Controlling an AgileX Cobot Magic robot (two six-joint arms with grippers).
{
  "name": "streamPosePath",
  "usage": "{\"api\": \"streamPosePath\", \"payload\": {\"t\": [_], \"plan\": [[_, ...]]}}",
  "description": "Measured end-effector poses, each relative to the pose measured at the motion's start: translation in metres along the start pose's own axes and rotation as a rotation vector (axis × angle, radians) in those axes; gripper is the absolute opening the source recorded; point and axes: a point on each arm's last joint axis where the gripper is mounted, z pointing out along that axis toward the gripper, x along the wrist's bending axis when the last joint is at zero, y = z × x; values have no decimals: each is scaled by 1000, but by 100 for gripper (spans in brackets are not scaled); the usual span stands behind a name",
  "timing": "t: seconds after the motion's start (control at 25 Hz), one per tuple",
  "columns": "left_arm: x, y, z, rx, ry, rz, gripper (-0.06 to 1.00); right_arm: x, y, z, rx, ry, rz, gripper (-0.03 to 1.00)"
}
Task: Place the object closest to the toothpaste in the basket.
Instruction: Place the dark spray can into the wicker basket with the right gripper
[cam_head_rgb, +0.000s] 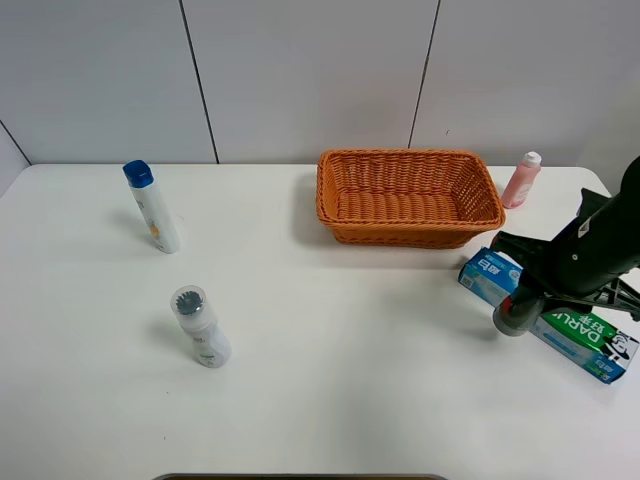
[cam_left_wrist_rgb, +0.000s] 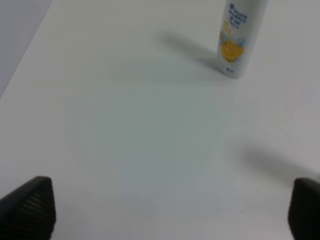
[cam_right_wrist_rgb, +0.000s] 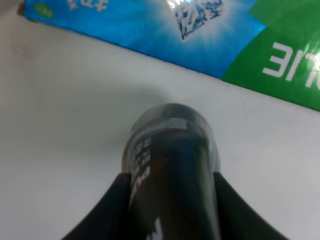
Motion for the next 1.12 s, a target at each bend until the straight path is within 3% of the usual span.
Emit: {"api": "streamPosePath", "payload": {"t": [0.32,0.72,1.12], "plan": [[0,0,0,0,0,0,94,-3,-5,-38,-103,63,-97,35],[0,0,0,0,0,0,94,-4,-9,-62,-206,99,-323,35],[0,0,0,0,0,0,94,25,1,-80,-399,216,-524,35]]}}
